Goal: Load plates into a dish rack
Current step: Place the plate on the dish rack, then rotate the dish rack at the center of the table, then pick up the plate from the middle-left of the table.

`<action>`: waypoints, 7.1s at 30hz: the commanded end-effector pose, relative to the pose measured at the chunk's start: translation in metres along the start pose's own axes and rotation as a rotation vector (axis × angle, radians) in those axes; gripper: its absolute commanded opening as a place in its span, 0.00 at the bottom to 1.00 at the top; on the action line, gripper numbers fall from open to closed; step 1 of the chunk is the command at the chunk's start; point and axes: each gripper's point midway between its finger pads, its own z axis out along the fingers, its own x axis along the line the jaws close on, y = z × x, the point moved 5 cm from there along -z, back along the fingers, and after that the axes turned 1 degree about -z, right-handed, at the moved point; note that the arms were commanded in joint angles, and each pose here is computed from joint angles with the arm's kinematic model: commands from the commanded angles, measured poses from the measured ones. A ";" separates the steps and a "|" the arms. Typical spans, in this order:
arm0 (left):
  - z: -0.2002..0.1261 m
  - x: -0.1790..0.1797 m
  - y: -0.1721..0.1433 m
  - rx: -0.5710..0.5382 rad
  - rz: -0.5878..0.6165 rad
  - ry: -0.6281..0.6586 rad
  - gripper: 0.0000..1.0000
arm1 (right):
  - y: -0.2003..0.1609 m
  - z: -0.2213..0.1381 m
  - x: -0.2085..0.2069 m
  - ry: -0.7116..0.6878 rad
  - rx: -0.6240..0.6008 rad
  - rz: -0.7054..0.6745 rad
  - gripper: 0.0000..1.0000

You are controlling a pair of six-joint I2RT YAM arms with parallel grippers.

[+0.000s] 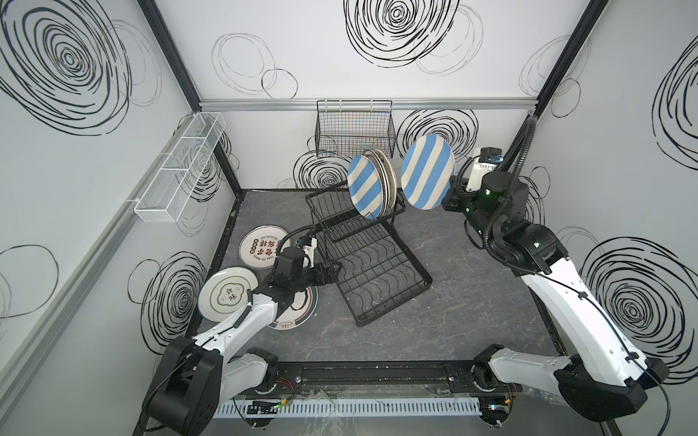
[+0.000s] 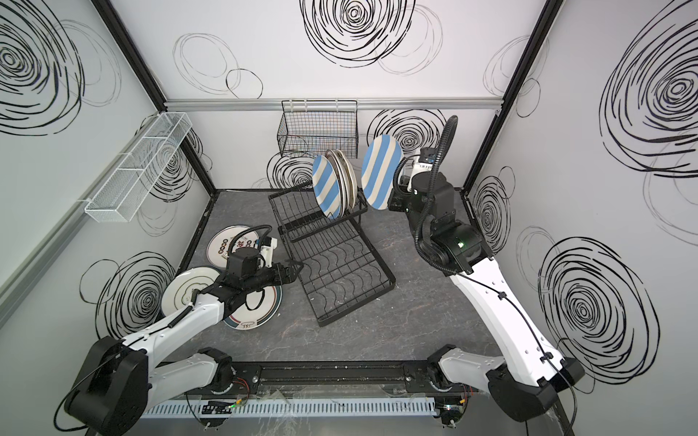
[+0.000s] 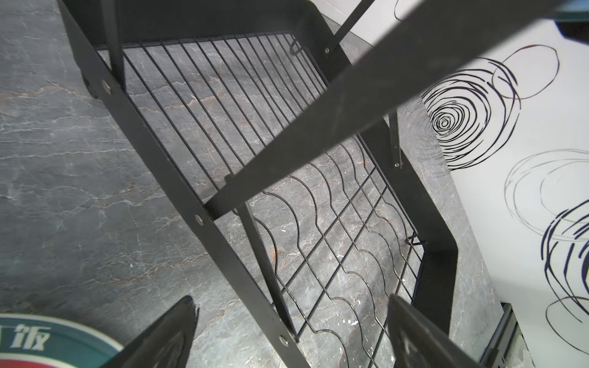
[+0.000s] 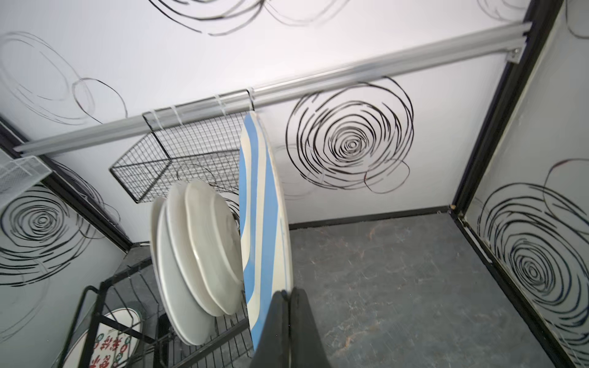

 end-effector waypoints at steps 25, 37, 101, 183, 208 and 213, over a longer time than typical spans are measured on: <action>0.025 -0.023 -0.025 0.037 0.074 -0.064 0.96 | 0.020 -0.025 0.119 0.067 -0.151 -0.221 0.00; 0.018 -0.016 -0.023 0.028 0.069 -0.038 0.96 | -0.010 0.015 0.128 0.135 -0.096 -0.257 0.00; 0.043 -0.055 -0.021 0.028 0.222 -0.127 0.96 | -0.081 0.074 0.137 0.160 0.081 -0.384 0.17; -0.113 0.111 0.042 -0.364 -0.366 0.300 0.96 | -0.458 0.044 0.247 0.718 0.995 0.032 0.72; -0.122 0.104 0.054 -0.367 -0.327 0.299 0.96 | -0.460 0.059 0.234 0.637 1.002 0.083 0.00; -0.126 0.102 0.058 -0.374 -0.321 0.306 0.96 | -0.429 0.051 0.221 0.594 0.922 0.078 0.00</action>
